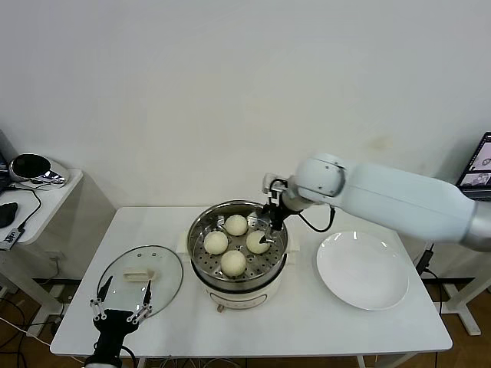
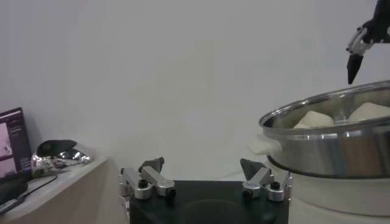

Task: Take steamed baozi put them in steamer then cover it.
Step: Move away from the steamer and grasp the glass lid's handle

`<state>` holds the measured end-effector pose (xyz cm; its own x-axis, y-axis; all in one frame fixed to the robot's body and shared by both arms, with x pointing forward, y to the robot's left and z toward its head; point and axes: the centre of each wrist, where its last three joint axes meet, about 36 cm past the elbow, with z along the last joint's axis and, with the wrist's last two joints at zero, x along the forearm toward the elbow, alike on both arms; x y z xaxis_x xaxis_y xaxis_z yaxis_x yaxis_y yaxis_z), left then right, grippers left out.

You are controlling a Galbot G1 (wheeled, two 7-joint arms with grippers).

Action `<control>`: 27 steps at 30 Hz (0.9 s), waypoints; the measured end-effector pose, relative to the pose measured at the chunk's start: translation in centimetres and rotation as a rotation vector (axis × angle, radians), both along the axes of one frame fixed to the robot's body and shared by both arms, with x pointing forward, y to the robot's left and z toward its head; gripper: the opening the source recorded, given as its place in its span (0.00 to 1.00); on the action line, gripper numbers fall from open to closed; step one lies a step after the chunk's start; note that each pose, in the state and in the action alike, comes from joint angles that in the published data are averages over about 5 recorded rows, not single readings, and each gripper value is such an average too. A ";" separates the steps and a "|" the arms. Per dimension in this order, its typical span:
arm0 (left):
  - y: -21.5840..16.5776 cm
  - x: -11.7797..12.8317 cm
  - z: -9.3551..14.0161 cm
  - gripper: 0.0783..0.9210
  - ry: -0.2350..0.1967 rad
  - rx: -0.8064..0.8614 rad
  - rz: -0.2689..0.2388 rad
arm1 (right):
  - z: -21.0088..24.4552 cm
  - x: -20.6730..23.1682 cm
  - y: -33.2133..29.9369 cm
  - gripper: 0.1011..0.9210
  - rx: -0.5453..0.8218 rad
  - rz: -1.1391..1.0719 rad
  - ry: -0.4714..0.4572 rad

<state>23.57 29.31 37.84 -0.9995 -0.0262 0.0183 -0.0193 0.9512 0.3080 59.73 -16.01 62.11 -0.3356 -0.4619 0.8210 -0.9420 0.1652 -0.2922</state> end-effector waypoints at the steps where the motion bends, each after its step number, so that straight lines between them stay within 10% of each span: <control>1: 0.1 0.0 0.0 0.88 0.002 0.001 0.001 | -0.3 -0.5 -0.8 0.88 0.040 -0.012 -0.021; 27: 2.0 -1.2 -1.9 0.88 0.064 0.276 0.114 | -16.7 -14.8 -11.9 0.88 0.982 -0.462 -0.703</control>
